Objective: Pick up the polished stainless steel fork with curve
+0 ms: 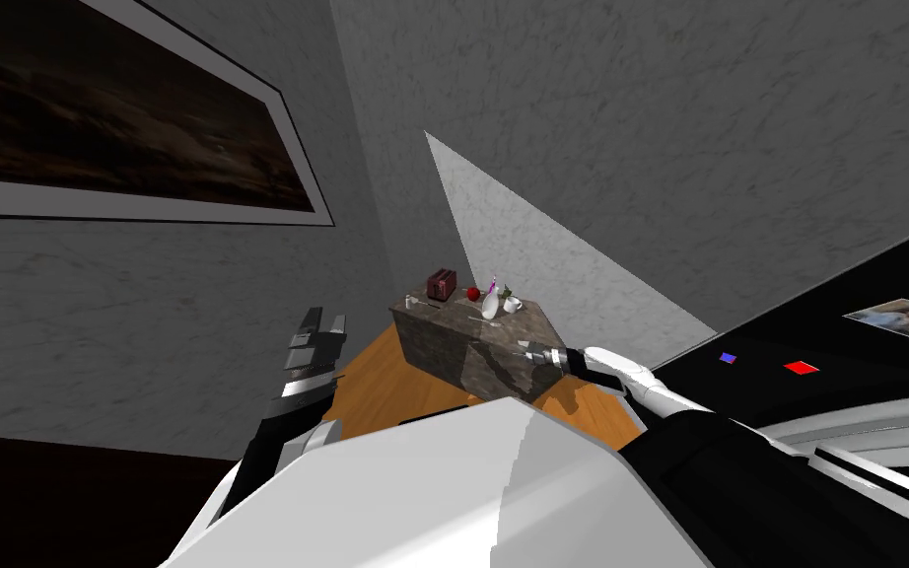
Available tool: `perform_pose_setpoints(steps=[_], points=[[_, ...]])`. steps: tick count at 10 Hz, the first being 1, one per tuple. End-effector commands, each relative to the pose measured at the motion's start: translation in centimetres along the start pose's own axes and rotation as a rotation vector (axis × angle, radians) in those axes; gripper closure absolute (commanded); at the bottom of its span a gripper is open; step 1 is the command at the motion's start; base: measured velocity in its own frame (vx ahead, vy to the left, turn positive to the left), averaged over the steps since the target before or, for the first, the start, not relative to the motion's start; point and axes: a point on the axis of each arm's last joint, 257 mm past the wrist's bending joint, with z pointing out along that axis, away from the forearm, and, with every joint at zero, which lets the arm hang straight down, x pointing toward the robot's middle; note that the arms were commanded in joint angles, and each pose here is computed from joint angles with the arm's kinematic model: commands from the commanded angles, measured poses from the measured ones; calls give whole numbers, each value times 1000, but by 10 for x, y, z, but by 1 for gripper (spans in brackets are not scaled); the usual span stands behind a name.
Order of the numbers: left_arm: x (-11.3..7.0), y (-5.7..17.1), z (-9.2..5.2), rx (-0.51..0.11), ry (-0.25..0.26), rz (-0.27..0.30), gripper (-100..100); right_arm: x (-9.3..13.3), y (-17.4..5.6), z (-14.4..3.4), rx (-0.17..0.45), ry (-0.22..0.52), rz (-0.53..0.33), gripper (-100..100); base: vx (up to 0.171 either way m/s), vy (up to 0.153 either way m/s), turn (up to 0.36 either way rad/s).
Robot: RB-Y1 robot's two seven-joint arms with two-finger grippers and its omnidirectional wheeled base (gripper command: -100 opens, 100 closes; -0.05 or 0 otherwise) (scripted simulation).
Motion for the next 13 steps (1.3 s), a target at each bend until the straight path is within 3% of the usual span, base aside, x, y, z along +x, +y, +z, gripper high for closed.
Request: perform_pose_setpoints(steps=[1,3,4,5,6,7,9,10,11,12,13], points=[[0,0,0,0,0,0,0,25,-13,-16,13,89,-30,-100,95,35,182],[0,0,0,0,0,0,0,25,-17,-20,20,101,-39,-100,56,12,43],[0,0,0,0,0,0,0,44,-26,-35,23,179,-72,-100,48,16,184],[0,0,0,0,0,0,0,47,-29,-38,33,184,-67,-100,62,21,111],[0,0,0,0,0,0,0,68,-40,-58,44,265,-91,-100,87,52,191],[0,0,0,0,0,0,0,68,-40,-58,44,266,-92,-100,83,45,119],[0,0,0,0,0,0,0,108,-55,-98,57,410,-124,-100,132,53,247],[0,0,0,0,0,0,0,105,-58,-102,60,419,-134,-100,112,46,109],[0,0,0,0,0,0,0,120,-62,-121,57,485,-154,-100,100,34,183],[0,0,0,0,0,0,0,121,-65,-124,65,490,-151,-100,92,28,105],[0,0,0,0,0,0,0,135,-70,-145,65,554,-166,-100,113,50,179]])
